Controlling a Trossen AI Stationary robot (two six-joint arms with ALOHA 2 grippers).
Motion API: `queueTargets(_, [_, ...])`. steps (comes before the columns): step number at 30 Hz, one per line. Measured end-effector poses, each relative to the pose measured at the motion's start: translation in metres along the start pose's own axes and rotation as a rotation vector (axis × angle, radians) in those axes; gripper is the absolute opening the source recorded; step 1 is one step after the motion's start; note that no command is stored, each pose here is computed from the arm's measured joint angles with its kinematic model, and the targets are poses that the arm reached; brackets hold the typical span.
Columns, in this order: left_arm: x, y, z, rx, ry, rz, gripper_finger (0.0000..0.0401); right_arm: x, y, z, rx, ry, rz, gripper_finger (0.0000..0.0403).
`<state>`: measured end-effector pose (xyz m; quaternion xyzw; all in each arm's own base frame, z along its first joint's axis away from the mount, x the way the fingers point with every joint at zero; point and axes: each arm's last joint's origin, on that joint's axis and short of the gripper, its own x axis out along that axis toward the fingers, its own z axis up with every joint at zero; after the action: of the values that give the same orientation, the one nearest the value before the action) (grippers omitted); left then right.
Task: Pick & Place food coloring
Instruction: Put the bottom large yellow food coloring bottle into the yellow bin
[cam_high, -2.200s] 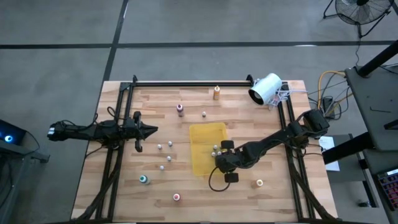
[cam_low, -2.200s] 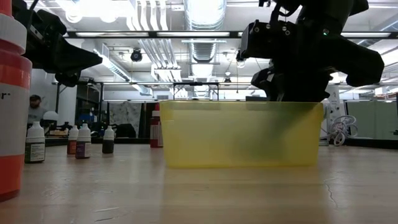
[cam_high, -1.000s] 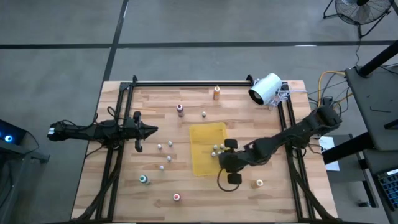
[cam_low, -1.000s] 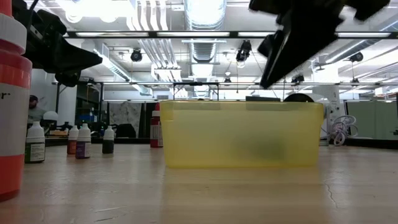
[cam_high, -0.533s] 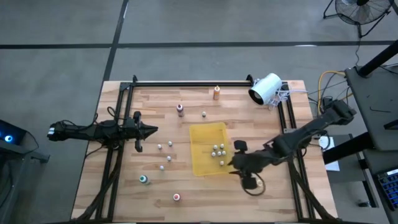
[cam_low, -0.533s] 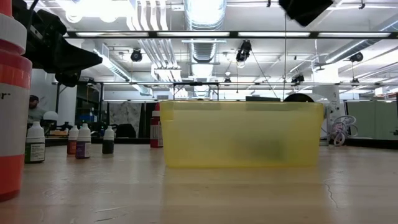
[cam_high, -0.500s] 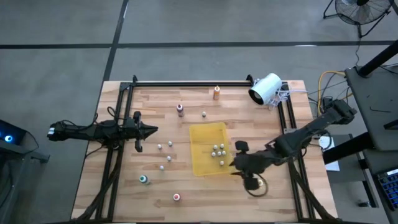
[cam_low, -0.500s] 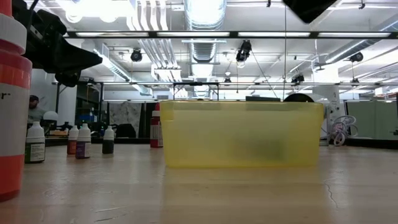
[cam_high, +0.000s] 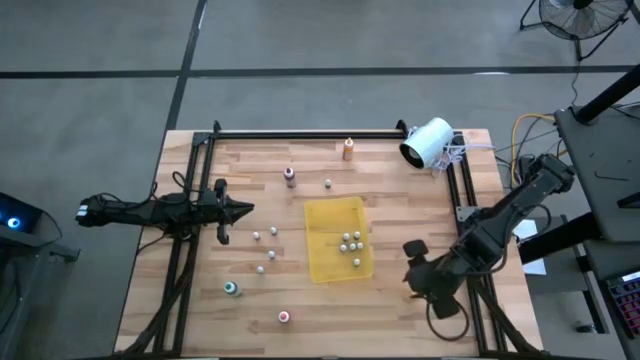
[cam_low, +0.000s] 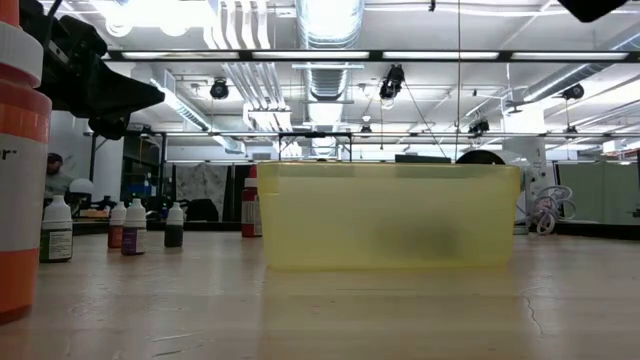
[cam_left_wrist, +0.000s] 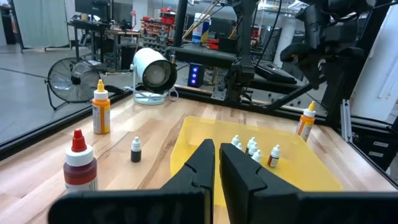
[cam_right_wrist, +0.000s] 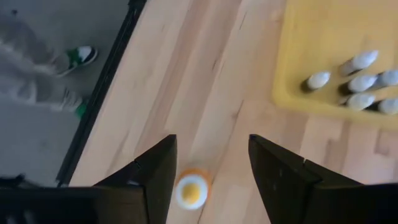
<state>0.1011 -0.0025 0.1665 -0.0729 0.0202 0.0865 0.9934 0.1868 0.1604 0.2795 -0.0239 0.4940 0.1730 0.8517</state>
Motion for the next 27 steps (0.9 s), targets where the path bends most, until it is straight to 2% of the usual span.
queueTargets(9, [0.000, 0.000, 0.000, 0.000, 0.000, 0.000, 0.0000, -0.006, 0.013, -0.003, -0.020, 0.038, 0.093, 0.0208])
queueTargets(14, [0.000, 0.000, 0.000, 0.000, 0.000, 0.000, 0.0000, -0.007, 0.013, -0.003, 0.023, 0.049, 0.089, 0.0208])
queueTargets(27, [0.000, 0.000, 0.000, 0.000, 0.000, 0.000, 0.0000, 0.010, 0.014, -0.006, 0.020, 0.142, 0.039, 0.0208])
